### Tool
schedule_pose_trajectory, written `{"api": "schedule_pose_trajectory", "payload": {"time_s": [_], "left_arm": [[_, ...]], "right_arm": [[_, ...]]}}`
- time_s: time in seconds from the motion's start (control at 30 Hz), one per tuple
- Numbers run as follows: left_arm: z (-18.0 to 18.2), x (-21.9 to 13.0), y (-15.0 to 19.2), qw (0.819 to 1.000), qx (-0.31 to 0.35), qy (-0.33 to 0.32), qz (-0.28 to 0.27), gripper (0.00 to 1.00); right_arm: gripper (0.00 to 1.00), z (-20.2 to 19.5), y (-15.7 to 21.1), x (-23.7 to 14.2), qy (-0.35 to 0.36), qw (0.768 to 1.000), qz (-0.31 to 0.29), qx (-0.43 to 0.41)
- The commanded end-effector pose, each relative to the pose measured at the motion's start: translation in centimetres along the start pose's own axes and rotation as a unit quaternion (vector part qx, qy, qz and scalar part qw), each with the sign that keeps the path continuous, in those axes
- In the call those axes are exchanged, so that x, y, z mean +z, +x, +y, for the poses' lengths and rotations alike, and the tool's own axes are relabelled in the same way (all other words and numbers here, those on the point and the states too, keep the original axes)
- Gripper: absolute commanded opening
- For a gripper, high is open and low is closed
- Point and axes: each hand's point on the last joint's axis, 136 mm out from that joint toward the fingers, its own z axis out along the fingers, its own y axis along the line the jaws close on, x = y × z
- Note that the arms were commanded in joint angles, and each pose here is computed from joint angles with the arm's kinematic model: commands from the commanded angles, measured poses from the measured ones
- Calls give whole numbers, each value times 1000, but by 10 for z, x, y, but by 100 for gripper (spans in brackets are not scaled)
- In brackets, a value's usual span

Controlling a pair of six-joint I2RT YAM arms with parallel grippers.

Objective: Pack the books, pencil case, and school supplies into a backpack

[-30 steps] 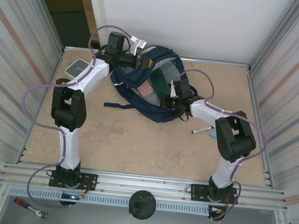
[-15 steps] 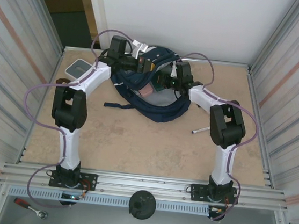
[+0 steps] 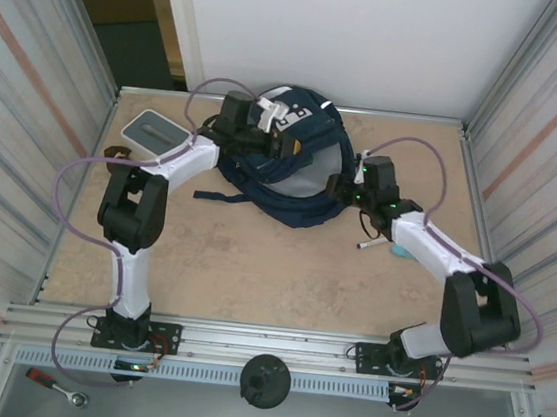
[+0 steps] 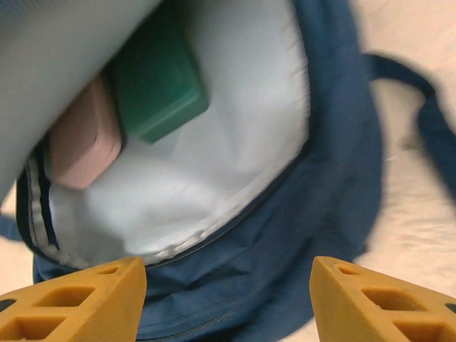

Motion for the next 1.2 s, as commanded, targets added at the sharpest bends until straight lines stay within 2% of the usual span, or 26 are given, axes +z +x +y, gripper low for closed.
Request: {"api": "schedule_pose_trajectory", "payload": {"time_s": [0.0,0.17,0.3,0.43,0.7,0.83,0.97,1.17], "left_arm": [[-8,-19,-13,997,56,-49,-28,37],[11,-71,-8,982,83,-155,-64,52],[50,-109,0,973,15,-212,-87,58],[93,-124,6,968,-60,-231,-75,59],[122,-72,4,979,-99,-175,-23,58],[126,-47,27,981,-108,-163,9,57],[123,-38,56,979,-123,-159,23,55],[91,-23,99,982,-117,-141,51,53]], "right_arm": [[65,-18,0,-10,33,999,-17,25],[70,19,8,9,-36,999,-4,38],[68,47,21,33,-63,998,18,25],[64,55,41,53,-67,997,42,22],[54,23,69,69,-18,997,75,22],[48,5,70,77,0,995,94,27],[43,-16,60,86,27,994,107,29],[39,-36,33,98,37,993,105,44]]}}
